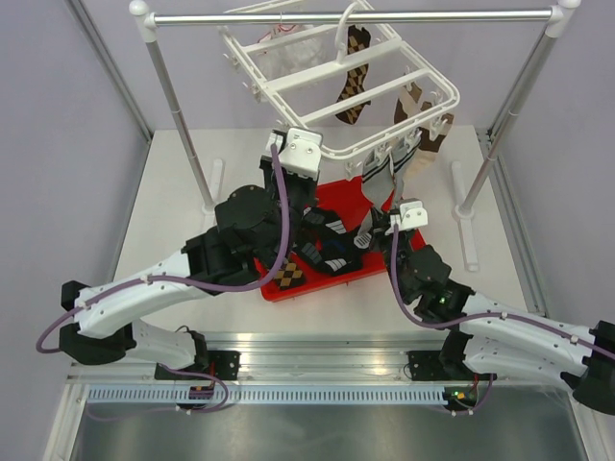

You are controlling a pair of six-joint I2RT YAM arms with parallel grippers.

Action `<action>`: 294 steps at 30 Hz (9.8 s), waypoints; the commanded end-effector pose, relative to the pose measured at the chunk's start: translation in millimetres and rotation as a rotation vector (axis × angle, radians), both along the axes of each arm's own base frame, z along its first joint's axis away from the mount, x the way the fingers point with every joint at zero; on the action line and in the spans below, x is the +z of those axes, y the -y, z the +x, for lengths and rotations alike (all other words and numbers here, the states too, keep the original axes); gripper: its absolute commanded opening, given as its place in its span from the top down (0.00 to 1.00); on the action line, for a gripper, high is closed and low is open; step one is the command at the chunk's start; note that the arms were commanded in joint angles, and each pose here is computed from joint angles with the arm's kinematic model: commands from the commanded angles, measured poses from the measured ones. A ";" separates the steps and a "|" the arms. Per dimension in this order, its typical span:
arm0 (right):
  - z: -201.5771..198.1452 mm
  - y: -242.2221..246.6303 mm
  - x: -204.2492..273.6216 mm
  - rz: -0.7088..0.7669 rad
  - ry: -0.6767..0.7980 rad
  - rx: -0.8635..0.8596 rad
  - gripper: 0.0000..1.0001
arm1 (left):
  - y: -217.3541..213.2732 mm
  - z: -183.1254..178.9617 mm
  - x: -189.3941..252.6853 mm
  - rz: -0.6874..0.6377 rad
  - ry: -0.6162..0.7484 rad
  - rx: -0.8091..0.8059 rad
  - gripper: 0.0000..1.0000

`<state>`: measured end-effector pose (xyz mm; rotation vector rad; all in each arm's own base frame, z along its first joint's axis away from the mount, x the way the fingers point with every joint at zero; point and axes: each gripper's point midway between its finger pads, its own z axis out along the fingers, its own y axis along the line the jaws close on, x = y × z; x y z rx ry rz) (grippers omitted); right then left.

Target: Remove the socks clipped to the hanger

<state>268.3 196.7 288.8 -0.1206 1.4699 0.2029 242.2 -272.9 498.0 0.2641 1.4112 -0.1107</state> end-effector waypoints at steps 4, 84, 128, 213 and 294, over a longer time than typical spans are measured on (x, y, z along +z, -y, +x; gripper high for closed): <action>-11.5 -8.8 24.6 0.079 0.026 0.083 0.99 | -7.2 6.4 -11.4 -0.168 -0.085 -0.077 0.71; -64.0 -30.1 45.5 0.098 0.003 0.333 0.99 | 127.6 -3.6 -27.6 -0.164 -0.046 -0.697 0.20; -60.9 7.4 85.7 0.032 0.045 0.234 0.08 | -63.7 132.3 -23.5 -0.420 -0.175 -0.051 0.48; -56.8 -76.2 89.6 -0.018 0.021 0.483 0.99 | 34.1 -35.6 -19.4 -0.313 -0.348 -0.887 0.26; -66.7 -76.2 151.7 0.051 -0.117 0.510 0.99 | 56.4 -63.7 -105.5 -0.206 -0.260 -1.112 0.10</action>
